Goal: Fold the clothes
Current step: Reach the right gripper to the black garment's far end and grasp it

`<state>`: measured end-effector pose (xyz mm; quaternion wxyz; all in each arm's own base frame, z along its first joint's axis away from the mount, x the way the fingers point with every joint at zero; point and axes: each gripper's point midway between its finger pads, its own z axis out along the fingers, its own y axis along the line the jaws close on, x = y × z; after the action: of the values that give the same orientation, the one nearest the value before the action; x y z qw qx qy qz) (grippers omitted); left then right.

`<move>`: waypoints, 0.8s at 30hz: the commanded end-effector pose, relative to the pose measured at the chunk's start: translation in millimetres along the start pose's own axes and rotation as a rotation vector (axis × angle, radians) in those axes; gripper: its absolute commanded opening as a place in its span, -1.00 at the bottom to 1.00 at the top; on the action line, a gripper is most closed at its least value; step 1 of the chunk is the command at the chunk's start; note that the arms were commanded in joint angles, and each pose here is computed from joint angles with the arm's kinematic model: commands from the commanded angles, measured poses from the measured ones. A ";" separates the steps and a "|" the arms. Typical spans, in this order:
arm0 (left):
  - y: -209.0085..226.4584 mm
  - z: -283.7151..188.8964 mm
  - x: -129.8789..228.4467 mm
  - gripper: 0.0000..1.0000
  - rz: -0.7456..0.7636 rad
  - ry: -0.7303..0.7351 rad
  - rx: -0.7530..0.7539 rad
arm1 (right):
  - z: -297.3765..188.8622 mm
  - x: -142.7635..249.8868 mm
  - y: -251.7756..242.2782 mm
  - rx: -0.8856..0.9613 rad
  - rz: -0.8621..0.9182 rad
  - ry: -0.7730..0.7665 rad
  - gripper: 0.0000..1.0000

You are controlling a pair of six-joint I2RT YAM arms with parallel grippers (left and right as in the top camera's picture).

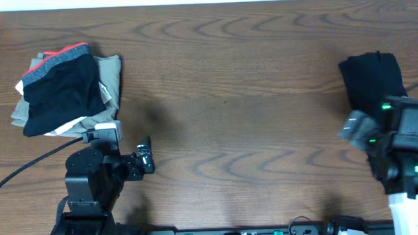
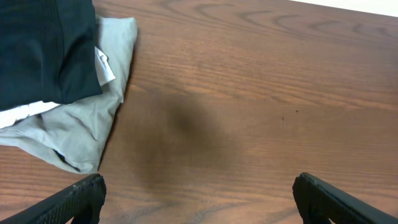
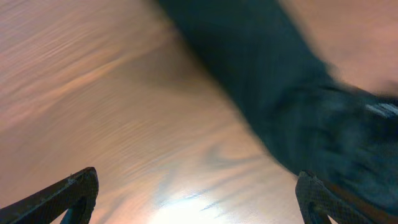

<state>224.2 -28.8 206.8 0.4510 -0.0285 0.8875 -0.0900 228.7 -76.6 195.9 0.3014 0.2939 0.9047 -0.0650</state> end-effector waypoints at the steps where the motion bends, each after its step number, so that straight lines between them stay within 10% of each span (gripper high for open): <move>1: -3.3 -4.8 -7.5 0.96 -0.010 -0.017 0.015 | 2.5 -14.5 -57.1 0.177 0.217 -0.028 0.99; 24: -3.2 -4.7 -7.8 0.96 -0.010 -0.019 0.014 | 160.2 78.4 -115.1 0.242 0.406 0.456 0.69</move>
<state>223.8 -30.3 206.1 0.4484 -0.0277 0.8884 -0.0944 196.0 -186.7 28.2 0.0760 0.5094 0.8551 -0.0594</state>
